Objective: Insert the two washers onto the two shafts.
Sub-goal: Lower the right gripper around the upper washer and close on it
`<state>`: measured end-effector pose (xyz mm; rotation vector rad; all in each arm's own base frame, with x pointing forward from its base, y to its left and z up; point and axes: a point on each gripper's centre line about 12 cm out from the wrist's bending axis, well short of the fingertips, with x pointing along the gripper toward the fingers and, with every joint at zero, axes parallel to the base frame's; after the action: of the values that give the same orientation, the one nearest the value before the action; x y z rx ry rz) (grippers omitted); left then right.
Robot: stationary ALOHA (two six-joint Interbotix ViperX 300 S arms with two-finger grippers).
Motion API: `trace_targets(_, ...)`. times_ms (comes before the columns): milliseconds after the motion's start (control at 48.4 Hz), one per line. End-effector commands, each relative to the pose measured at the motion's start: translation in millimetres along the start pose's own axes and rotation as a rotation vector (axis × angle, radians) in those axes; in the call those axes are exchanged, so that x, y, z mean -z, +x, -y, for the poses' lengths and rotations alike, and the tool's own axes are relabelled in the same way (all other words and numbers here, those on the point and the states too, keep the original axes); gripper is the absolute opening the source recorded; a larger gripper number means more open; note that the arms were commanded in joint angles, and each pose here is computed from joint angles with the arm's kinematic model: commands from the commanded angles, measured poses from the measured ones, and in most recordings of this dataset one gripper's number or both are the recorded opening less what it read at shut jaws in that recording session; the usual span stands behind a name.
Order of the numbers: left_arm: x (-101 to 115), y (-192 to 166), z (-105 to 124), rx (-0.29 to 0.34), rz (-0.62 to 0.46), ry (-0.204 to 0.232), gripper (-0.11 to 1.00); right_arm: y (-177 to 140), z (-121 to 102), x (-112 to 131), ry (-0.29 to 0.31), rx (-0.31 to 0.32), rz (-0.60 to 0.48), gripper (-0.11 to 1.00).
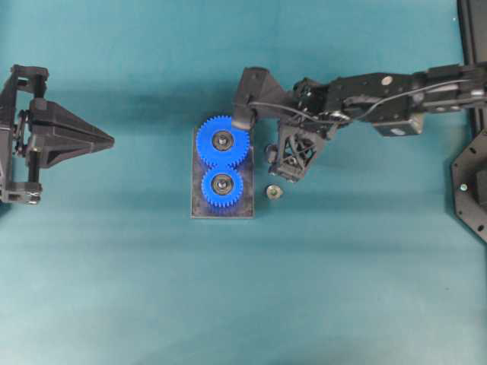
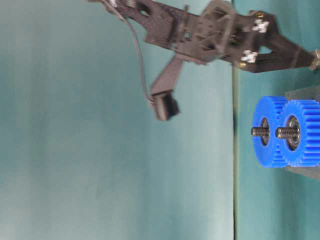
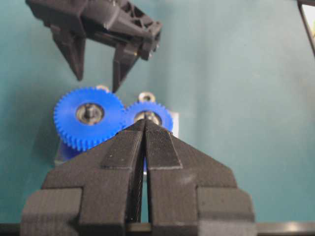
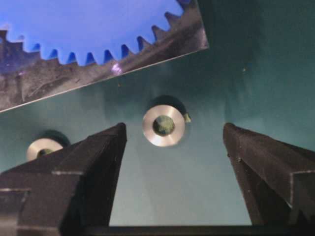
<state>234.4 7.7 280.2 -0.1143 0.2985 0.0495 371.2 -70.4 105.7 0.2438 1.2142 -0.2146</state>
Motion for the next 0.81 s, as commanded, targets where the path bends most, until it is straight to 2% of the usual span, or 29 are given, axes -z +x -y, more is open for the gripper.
trace_targets(0,-5.2,-0.6,0.6,0.002,0.020,0.003,0.00,-4.5,-2.2,-9.8,-0.012,-0.002,0.027,0.83)
trace_targets(227,-3.5,-1.4,0.0,0.000,0.018,0.004,0.00,4.0,-2.0,-16.0,-0.021,0.005,0.015,0.83)
trace_targets(454,3.8,-5.0,-1.1,-0.002,0.013,0.002,0.00,12.3,-1.3,-10.2,-0.017,0.010,-0.049,0.82)
trace_targets(785,5.7,-12.5,-1.3,0.000,0.026,-0.006,0.00,7.9,-4.8,-6.3,-0.022,0.008,-0.078,0.82)
